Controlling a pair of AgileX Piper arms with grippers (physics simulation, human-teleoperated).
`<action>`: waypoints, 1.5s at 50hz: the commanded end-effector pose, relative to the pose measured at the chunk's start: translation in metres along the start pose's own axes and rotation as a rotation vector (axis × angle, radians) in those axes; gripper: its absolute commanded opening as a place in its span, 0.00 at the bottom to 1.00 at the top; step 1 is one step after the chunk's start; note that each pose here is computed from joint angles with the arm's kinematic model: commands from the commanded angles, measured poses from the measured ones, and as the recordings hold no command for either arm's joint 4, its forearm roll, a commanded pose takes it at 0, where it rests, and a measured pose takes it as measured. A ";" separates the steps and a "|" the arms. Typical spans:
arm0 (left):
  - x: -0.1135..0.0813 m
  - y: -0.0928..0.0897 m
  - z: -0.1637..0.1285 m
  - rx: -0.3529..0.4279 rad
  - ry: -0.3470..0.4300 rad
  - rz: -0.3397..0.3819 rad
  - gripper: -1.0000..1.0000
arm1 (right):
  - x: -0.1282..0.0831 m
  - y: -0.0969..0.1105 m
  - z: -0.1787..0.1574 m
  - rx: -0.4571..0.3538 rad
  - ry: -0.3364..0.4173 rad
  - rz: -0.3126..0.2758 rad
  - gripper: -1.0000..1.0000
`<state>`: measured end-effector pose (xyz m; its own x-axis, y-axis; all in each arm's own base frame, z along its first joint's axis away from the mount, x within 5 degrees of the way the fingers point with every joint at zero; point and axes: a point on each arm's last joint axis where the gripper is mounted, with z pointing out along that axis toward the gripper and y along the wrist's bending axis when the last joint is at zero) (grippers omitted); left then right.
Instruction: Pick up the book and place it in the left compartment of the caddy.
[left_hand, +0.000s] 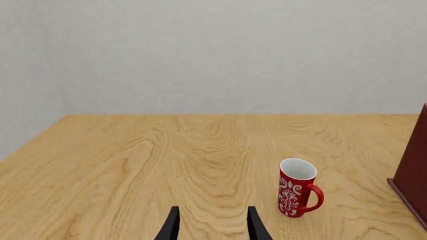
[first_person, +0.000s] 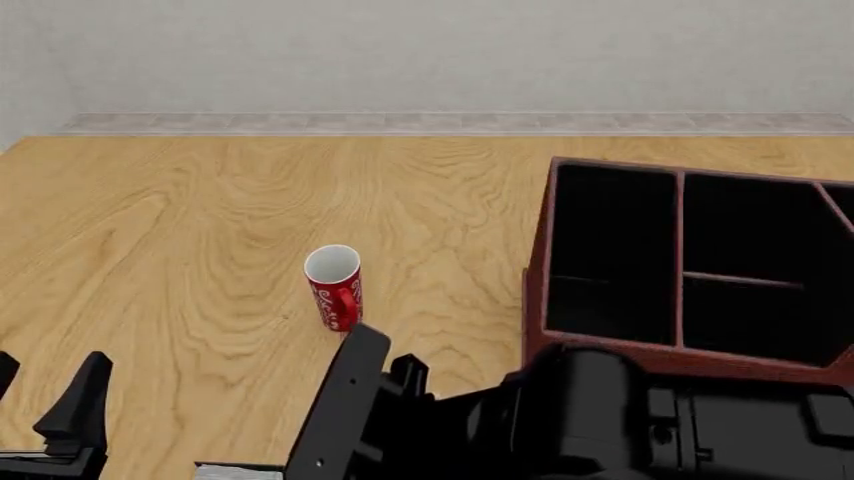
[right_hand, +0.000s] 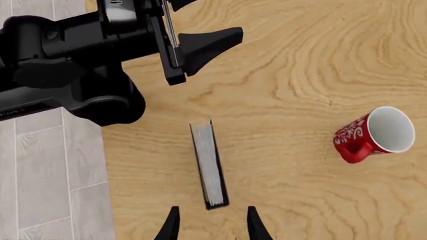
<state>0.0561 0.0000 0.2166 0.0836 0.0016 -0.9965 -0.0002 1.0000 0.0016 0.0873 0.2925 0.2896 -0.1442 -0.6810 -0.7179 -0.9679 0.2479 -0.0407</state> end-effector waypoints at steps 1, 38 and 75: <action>-0.001 0.000 0.000 0.000 -0.002 0.001 1.00 | 0.004 0.002 0.005 -0.004 -0.003 -0.018 1.00; -0.001 0.000 0.000 0.000 -0.002 0.001 1.00 | 0.020 -0.001 0.025 0.005 0.016 -0.021 1.00; -0.001 0.000 0.000 0.000 -0.003 0.001 1.00 | 0.037 -0.004 0.049 0.011 0.036 -0.020 1.00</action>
<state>0.0560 0.0000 0.2166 0.0837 0.0017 -0.9965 -0.0002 1.0000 0.0017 0.0923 0.2991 0.2351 -0.1421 -0.7031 -0.6967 -0.9682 0.2451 -0.0499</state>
